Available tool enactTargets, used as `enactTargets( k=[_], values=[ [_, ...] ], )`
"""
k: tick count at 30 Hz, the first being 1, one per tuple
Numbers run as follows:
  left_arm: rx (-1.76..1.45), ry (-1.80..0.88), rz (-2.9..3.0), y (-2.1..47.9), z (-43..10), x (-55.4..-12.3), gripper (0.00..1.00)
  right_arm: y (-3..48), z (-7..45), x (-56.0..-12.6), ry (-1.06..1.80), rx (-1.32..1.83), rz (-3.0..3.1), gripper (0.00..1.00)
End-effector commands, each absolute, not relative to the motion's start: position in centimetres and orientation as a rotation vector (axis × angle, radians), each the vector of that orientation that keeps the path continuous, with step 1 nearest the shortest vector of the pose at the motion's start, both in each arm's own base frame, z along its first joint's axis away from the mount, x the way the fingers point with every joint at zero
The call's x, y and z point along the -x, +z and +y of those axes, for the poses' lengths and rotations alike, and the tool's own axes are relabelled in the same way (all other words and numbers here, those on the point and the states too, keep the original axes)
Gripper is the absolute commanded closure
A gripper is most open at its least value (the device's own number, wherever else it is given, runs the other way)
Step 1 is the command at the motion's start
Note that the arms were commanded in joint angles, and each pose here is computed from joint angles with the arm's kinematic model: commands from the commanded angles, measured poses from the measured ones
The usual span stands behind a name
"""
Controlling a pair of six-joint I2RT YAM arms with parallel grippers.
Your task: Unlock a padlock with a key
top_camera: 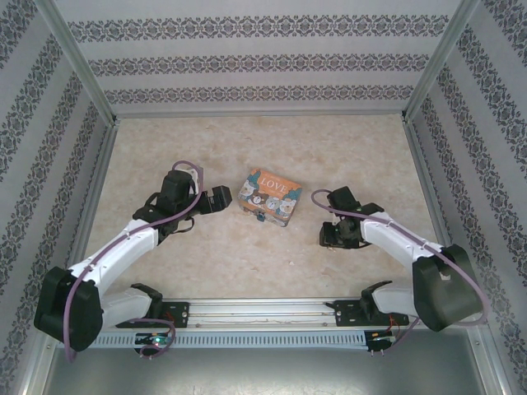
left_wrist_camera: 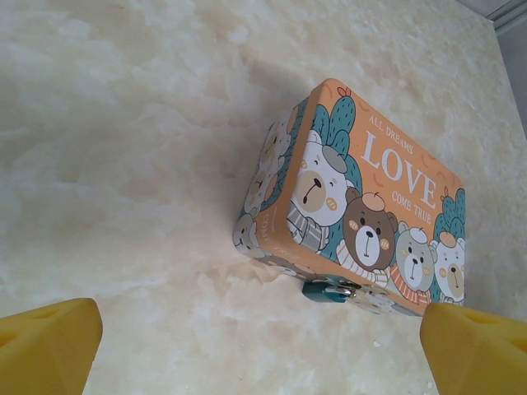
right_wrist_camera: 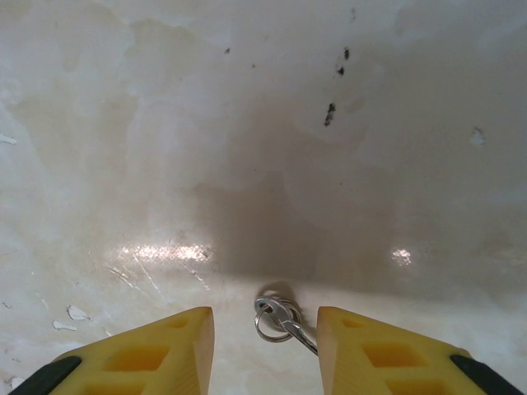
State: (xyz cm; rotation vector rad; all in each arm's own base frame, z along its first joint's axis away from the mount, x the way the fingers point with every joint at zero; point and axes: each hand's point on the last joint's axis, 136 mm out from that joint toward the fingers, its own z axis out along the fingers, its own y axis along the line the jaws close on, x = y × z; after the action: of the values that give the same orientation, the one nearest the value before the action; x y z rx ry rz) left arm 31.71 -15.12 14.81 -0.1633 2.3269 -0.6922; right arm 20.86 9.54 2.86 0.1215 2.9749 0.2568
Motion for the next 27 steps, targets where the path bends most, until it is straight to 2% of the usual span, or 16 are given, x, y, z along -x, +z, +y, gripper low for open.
enactTargets(
  k=[1, 22, 27],
  values=[
    [0.190, -0.683, 2.305, 15.1, -14.7, -32.3, 0.01, 2.0, 9.6, -20.2, 0.276, -0.108, 3.017, 0.63],
    [0.209, -0.686, 2.307, 14.9, -14.3, -32.4, 0.01, 1.2, 8.8, -19.9, 0.187, -0.126, 3.082, 0.66],
    [0.211, -0.689, 2.308, 14.8, -14.2, -32.4, 0.01, 0.9, 8.7, -19.9, 0.141, -0.111, 3.107, 0.70]
  ],
)
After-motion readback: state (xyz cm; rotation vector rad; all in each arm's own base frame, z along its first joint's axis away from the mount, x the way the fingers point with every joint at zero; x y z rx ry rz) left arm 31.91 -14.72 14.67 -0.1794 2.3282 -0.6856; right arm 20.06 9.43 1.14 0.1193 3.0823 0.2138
